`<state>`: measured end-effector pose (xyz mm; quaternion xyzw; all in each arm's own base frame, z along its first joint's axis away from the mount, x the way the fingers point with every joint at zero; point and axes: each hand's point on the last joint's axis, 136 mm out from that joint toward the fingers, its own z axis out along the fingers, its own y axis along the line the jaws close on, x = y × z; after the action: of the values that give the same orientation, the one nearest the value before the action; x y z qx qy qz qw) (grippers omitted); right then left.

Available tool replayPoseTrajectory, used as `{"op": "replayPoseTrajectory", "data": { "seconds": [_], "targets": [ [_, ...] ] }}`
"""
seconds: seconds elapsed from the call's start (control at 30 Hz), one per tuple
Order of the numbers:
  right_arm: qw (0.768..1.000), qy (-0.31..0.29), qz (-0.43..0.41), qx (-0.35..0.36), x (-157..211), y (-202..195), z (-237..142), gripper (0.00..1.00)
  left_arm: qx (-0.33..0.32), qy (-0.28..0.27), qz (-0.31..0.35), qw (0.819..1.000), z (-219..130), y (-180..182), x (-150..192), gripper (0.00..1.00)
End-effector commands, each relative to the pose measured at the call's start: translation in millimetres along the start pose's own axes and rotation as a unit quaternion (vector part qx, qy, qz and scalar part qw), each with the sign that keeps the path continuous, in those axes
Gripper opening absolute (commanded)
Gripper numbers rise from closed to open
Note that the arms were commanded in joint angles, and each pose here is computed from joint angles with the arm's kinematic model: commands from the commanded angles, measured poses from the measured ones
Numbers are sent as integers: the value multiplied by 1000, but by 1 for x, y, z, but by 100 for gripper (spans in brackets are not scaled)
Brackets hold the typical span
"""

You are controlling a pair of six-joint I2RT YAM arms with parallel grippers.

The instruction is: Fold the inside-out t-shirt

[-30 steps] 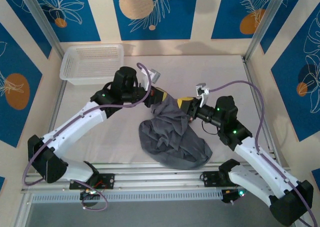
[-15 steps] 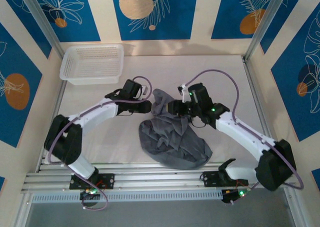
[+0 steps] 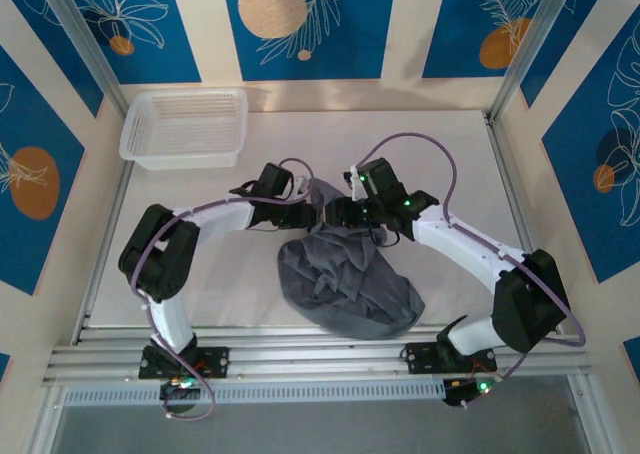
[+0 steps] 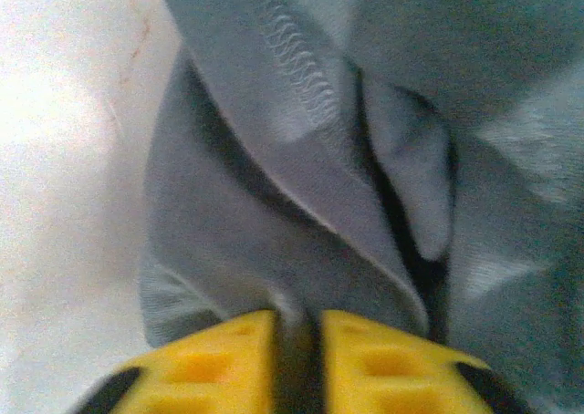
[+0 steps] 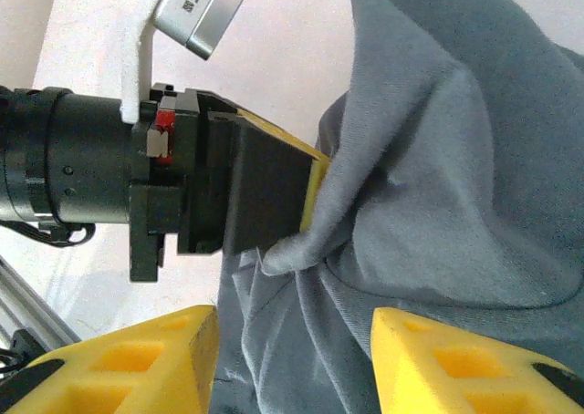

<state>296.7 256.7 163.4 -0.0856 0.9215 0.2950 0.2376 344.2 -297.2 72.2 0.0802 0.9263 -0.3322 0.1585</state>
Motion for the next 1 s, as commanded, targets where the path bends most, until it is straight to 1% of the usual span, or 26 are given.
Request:
{"op": "replayPoseTrajectory", "data": {
  "seconds": [0.0, 0.03, 0.13, 0.17, 0.23, 0.3, 0.4, 0.43, 0.5, 0.57, 0.6, 0.63, 0.67, 0.77, 0.83, 0.97],
  "targets": [
    [999, -10, 0, 34, -9, -5, -5, 47, 19, -23, 7, 1000, -12, -10, -9, 3],
    [999, -12, -5, 45, -12, -7, -5, 47, 25, -31, 15, 999, -19, -16, -11, 0],
    [997, -14, -26, 69, -25, -10, 1, 48, 48, -57, 60, 995, -47, -38, -17, 0],
    [996, -12, -35, 77, -30, -11, 5, 50, 49, -65, 76, 994, -57, -44, -18, 0],
    [994, -6, -52, 93, -42, -13, 14, 59, 45, -77, 104, 991, -72, -50, -16, 0],
    [991, 1, -63, 114, -54, -18, 26, 65, 44, -86, 126, 987, -83, -54, -12, 0],
    [988, 19, -60, 138, -67, -30, 51, 67, 46, -99, 151, 983, -97, -61, -6, 0],
    [987, 28, -58, 150, -69, -37, 58, 64, 43, -104, 155, 982, -101, -62, -4, 0],
    [983, 34, -59, 170, -73, -46, 64, 50, 33, -114, 158, 980, -109, -61, -2, 0],
    [985, 24, -63, 156, -79, -40, 59, 22, 13, -121, 158, 980, -118, -55, 1, 0],
    [987, 14, -67, 145, -80, -34, 55, 11, 4, -123, 158, 980, -121, -52, 2, 0],
    [989, -3, -72, 130, -83, -27, 46, 4, -7, -124, 157, 980, -123, -48, 4, 0],
    [990, -16, -74, 115, -84, -20, 37, 2, -17, -124, 156, 980, -125, -43, 6, 0],
    [994, -58, -73, 56, -83, 3, 5, 2, -29, -123, 155, 980, -126, -35, 14, 0],
    [996, -70, -60, 8, -76, 13, -9, 2, -29, -120, 152, 981, -124, -33, 17, 0],
    [994, -68, -19, -86, -59, 24, -26, 1, -35, -115, 145, 982, -119, -28, 17, 0]
  ]
}}
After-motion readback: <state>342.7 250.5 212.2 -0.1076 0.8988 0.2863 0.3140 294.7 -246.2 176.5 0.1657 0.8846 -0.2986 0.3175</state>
